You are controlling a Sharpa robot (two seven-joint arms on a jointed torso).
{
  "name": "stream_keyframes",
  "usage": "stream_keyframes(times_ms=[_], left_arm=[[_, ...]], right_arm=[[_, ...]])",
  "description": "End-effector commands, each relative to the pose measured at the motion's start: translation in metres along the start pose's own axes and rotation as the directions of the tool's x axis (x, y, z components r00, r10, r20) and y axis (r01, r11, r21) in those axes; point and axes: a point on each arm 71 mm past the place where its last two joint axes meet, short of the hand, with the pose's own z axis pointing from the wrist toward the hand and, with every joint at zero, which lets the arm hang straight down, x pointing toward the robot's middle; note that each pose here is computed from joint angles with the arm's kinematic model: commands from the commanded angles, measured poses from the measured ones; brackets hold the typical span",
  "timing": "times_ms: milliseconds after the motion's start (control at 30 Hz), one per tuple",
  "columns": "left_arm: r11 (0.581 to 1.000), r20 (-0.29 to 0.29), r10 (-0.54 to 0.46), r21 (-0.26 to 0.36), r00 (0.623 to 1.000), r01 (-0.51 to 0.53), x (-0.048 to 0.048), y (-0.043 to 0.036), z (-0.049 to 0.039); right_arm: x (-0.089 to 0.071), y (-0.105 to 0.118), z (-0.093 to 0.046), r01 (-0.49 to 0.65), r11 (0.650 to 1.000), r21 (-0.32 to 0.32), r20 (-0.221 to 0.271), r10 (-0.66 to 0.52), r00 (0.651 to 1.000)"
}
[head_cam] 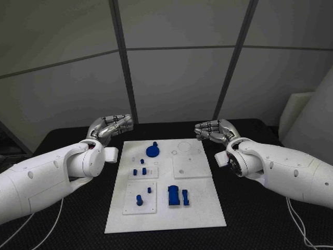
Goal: Assemble the parts on the task board
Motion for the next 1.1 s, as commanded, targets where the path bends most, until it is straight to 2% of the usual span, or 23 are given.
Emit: stream_keyframes(times_ms=[33, 167, 200, 267, 400, 500, 633, 800, 933, 1100], left_arm=[[0.998, 0.106, -0.029, 0.053, 0.994, 0.023, -0.0053, -0.0014, 0.0051], [0.998, 0.134, -0.022, 0.056, 0.991, 0.015, -0.0034, 0.0014, 0.0098], [1.0, 0.06, -0.013, 0.016, 0.998, 0.012, 0.001, 0.0037, 0.0077], [1.0, 0.061, -0.01, 0.016, 0.998, 0.01, 0.0023, 0.0038, 0.0069], [1.0, 0.061, 0.006, 0.017, 0.998, -0.007, 0.0108, 0.0045, 0.0012], [0.999, 0.063, 0.025, 0.018, 0.998, -0.026, 0.0208, 0.0049, -0.0059], [0.997, 0.065, 0.066, 0.026, 0.996, -0.068, 0.0422, 0.0048, -0.0235], [0.994, 0.068, 0.102, 0.038, 0.992, -0.105, 0.062, 0.0031, -0.0425], [0.992, 0.07, 0.118, 0.045, 0.991, -0.121, 0.071, 0.0018, -0.0522], [0.991, 0.07, 0.124, 0.048, 0.99, -0.128, 0.0744, 0.0012, -0.056]], right_arm=[[0.0, 0.002, 0.01, -0.093, 0.994, -0.055, -0.029, 0.091, 0.995], [0.001, 0.001, 0.017, -0.095, 0.994, -0.058, -0.028, 0.093, 0.995], [-0.001, -0.002, 0.014, -0.034, 0.999, -0.018, 0.01, 0.034, 0.999], [0.0, -0.002, 0.013, -0.037, 0.999, -0.019, 0.012, 0.037, 0.999], [0.003, 0.001, 0.008, -0.056, 0.998, -0.03, 0.025, 0.057, 0.998], [0.007, 0.005, 0.001, -0.078, 0.996, -0.042, 0.041, 0.08, 0.996], [0.014, 0.013, -0.014, -0.124, 0.99, -0.062, 0.076, 0.128, 0.989], [0.024, 0.023, -0.036, -0.173, 0.982, -0.078, 0.119, 0.181, 0.976], [0.029, 0.029, -0.05, -0.197, 0.977, -0.082, 0.143, 0.207, 0.968], [0.033, 0.033, -0.061, -0.213, 0.974, -0.082, 0.161, 0.224, 0.961]])
